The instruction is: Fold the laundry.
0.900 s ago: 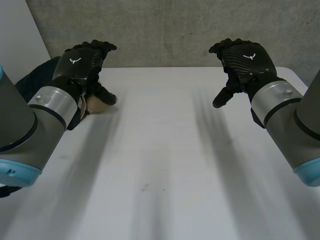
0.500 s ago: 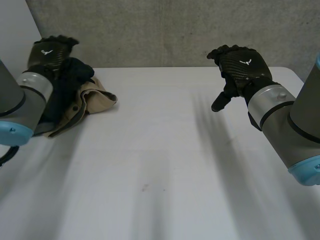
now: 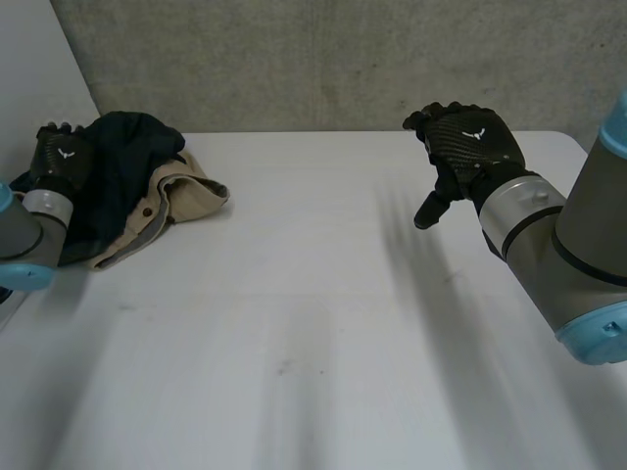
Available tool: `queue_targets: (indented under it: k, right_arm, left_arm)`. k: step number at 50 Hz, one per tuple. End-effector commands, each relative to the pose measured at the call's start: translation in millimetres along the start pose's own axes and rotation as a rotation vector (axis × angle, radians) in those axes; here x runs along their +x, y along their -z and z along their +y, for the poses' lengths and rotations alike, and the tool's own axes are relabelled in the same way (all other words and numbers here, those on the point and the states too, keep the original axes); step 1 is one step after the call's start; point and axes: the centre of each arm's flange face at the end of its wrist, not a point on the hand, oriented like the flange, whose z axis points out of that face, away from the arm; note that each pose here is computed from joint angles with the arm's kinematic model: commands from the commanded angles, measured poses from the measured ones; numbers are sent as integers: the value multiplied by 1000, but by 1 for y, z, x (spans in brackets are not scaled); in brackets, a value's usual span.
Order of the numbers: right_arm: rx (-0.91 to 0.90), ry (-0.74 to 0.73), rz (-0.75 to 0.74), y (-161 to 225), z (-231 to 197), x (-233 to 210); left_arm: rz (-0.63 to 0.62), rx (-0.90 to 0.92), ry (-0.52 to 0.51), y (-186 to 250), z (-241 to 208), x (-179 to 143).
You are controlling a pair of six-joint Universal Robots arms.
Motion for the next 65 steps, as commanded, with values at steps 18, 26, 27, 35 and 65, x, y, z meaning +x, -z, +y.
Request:
queue_targets:
  k: [18, 26, 27, 35, 65]
  right_arm:
    - [13, 1, 10, 0, -5, 4]
    - [65, 4, 35, 5, -23, 12]
    - [68, 4, 41, 5, -25, 15]
    - [89, 5, 90, 4, -33, 33]
    - [-243, 227, -249, 31, 33, -38]
  left_arm:
    - [139, 274, 477, 39, -205, -22]
    - [487, 323, 934, 134, -306, 11]
    - [536, 309, 960, 144, -309, 21]
    - [811, 124, 907, 203, -292, 115]
    - [491, -118, 717, 211, -235, 61]
